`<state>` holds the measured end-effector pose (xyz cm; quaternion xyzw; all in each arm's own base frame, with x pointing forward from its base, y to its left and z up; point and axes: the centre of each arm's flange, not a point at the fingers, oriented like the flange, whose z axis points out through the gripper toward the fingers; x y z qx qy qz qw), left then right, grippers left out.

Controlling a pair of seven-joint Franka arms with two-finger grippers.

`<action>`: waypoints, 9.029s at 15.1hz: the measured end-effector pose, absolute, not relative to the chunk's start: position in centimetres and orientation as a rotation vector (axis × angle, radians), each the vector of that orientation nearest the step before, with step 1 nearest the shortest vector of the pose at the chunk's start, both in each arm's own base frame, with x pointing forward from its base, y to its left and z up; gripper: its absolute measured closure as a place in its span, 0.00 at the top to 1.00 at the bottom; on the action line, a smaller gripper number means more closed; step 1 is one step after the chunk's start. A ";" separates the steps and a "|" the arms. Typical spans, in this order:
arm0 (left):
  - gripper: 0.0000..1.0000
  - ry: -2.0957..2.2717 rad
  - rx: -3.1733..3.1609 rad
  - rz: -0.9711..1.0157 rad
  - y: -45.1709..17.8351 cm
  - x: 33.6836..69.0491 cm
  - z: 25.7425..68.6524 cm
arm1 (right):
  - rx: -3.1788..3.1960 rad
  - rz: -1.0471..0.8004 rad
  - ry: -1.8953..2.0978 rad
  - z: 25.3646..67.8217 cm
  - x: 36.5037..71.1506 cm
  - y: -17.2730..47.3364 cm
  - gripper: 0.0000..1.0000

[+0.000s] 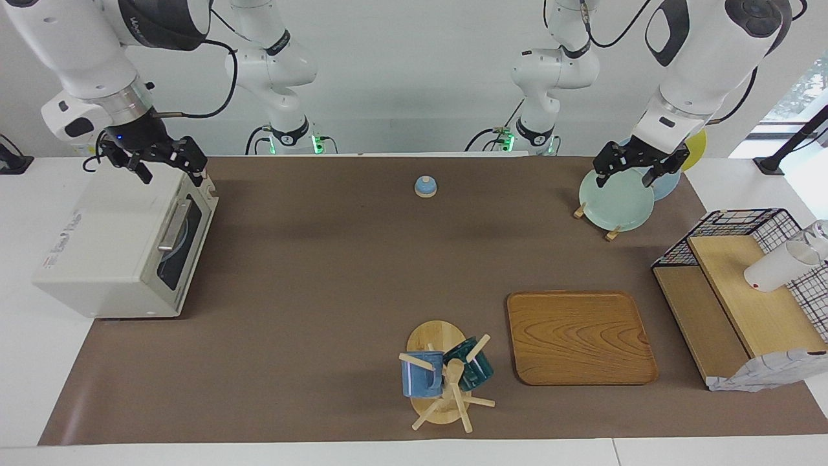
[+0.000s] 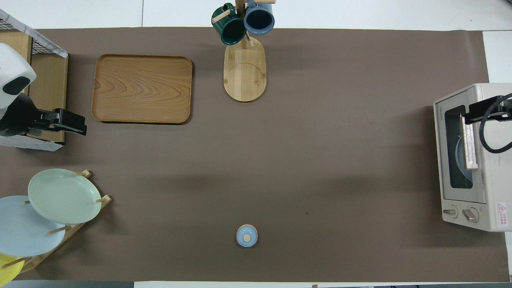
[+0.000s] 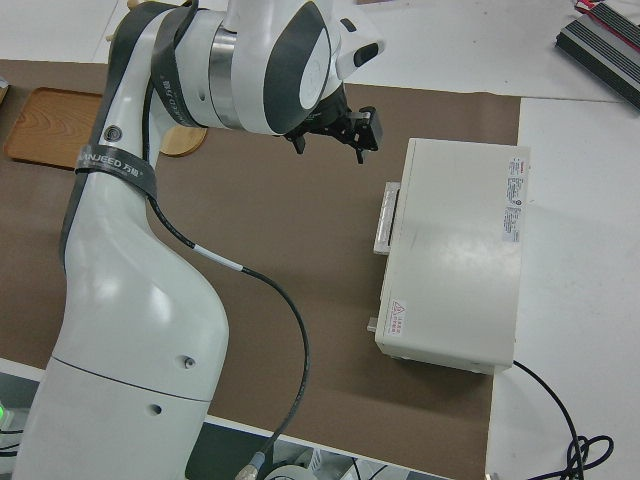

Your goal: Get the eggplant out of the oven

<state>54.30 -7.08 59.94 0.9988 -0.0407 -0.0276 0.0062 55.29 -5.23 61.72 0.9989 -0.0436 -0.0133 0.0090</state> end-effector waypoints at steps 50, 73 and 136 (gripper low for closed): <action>1.00 -0.127 3.125 -0.087 -7.1 54.3 59.9 | 3.127 0.017 -0.086 38.3 53.7 -0.1 0.01; 0.01 -0.104 3.126 -0.086 -6.3 54.4 59.9 | 3.115 -0.038 -0.216 38.6 56.6 -0.4 0.13; 1.00 -0.032 2.958 -0.007 -8.6 55.0 57.4 | 3.085 -0.154 -0.150 45.4 55.7 22.8 0.01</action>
